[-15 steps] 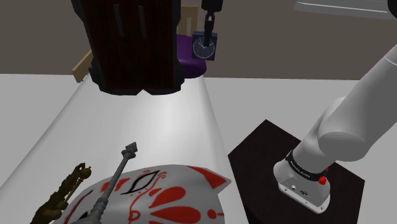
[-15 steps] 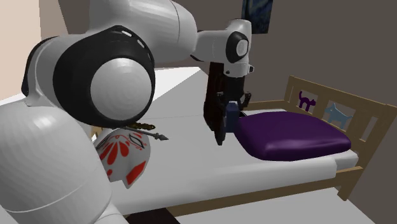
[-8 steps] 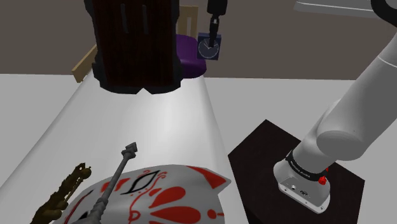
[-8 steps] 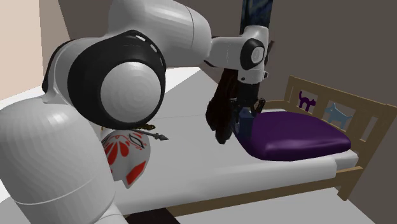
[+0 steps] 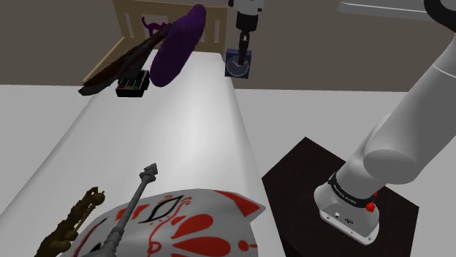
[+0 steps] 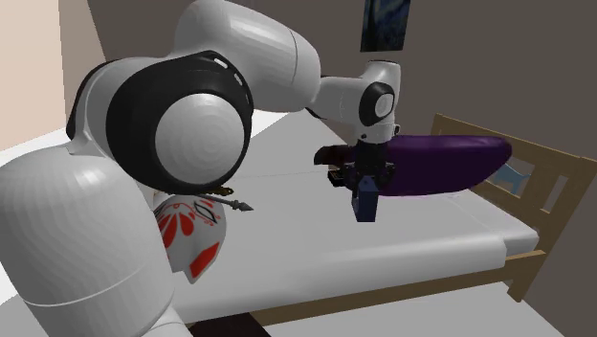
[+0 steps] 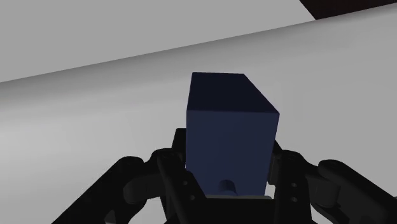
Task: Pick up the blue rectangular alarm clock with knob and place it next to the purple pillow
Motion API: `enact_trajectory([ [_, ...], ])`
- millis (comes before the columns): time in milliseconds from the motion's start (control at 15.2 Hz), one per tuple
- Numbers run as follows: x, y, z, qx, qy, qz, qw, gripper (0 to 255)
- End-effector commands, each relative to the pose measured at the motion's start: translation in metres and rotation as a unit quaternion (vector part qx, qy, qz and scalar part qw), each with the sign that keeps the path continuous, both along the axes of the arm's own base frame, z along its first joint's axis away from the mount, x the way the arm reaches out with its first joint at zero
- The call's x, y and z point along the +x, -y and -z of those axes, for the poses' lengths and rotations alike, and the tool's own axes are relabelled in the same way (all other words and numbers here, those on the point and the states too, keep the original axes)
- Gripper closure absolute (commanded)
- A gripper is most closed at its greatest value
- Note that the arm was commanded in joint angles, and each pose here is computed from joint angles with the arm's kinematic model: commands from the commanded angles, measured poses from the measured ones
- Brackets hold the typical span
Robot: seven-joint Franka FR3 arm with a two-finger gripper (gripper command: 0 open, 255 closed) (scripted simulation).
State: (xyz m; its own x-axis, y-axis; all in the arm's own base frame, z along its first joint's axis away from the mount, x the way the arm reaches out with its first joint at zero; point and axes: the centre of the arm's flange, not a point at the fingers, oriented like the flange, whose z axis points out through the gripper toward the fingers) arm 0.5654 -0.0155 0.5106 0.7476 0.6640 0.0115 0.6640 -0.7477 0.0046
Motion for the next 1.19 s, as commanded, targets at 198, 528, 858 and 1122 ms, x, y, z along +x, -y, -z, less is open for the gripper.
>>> enact_trajectory([
  [198,0.000,0.000,0.026,0.000,0.000,0.000,1.0000,255],
  [528,0.000,0.000,0.052,0.000,0.000,0.000,1.0000,255],
  [858,0.000,0.000,0.078,0.000,0.000,0.000,1.0000,255],
  [1122,0.000,0.000,0.100,0.000,0.000,0.000,1.0000,255],
])
